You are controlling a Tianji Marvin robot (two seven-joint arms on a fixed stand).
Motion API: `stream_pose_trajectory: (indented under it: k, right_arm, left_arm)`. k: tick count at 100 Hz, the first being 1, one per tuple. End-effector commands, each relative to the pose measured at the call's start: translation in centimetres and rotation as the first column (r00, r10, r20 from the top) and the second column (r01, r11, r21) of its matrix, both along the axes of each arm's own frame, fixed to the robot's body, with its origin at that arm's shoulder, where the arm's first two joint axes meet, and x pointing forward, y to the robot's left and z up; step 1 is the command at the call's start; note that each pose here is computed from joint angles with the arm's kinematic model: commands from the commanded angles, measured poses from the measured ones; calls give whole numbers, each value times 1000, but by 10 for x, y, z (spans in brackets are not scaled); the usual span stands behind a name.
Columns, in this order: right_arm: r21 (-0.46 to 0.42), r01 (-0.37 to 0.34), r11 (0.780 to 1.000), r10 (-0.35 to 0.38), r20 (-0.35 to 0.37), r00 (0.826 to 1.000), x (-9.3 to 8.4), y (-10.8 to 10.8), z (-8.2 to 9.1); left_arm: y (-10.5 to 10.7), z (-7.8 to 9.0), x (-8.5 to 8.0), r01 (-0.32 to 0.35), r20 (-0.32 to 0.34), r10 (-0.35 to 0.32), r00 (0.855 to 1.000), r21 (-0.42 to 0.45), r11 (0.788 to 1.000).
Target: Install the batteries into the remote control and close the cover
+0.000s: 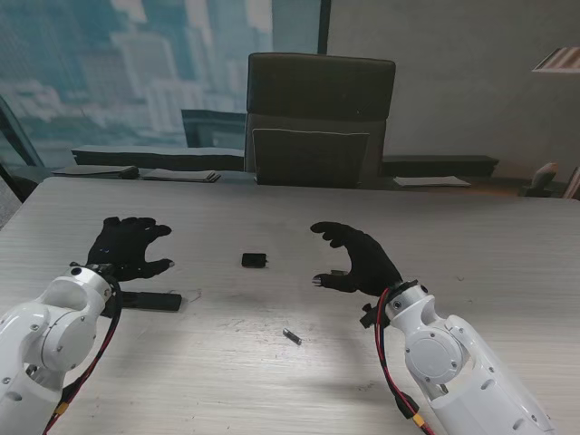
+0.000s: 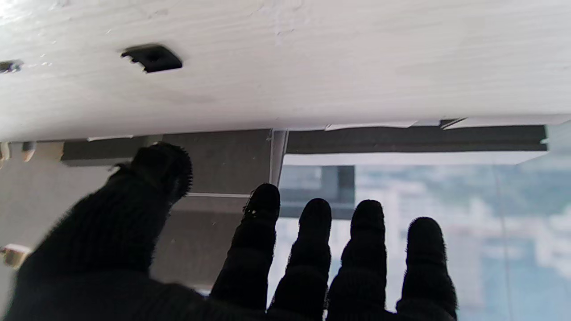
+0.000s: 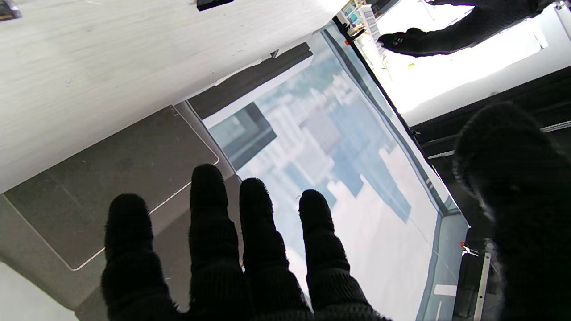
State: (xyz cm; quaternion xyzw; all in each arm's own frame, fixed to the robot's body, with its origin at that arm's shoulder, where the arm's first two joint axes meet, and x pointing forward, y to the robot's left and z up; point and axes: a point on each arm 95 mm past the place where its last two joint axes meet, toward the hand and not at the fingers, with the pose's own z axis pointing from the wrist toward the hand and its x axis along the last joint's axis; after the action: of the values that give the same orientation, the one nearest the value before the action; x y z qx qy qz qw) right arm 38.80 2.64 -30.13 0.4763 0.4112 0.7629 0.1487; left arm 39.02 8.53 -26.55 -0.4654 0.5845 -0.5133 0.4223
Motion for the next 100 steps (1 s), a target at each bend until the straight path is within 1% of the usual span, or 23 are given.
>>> stream_pose_trajectory:
  k: [1,14,29,39,48,53,59,69,81,89,100]
  right_arm:
    - [-7,-2,1000,2,-21,1000,-1,3,-5]
    - [-10,7,1000,-8,-40,999,0,6,-8]
    - [-24,14,1000,-15,-45,999,2,6,-9]
    - [-35,19,999,-21,-52,998,2,7,-11]
    - [-43,25,999,-27,-57,998,3,6,-12]
    - [-44,27,999,-30,-59,998,4,7,-13]
    - [-46,28,999,-31,-65,997,6,7,-14]
    - [-46,29,999,-32,-79,996,9,7,-16]
    - [-44,32,999,-35,-89,995,11,8,-19]
    - [-41,33,999,-37,-88,995,12,8,-19]
    - [-38,38,999,-41,-84,996,12,7,-19]
  left_arm:
    - [11,-5,2,-20,-28,20,999,23,1000]
    - [17,-16,2,-21,-32,23,999,49,999]
    - [26,-24,-3,-9,-84,23,996,157,988]
    - [31,-30,-5,-5,-123,32,992,220,976]
    - [36,-35,-7,1,-164,49,985,293,956]
    - [38,-39,-8,4,-174,55,983,325,946]
    - [40,-44,-8,5,-184,62,981,343,939]
    - [42,-54,-8,7,-188,67,980,368,930]
    - [44,-61,-7,6,-183,77,980,412,911]
    - [45,-64,-6,3,-184,84,979,428,904]
    - [46,-67,-4,3,-180,89,980,459,889]
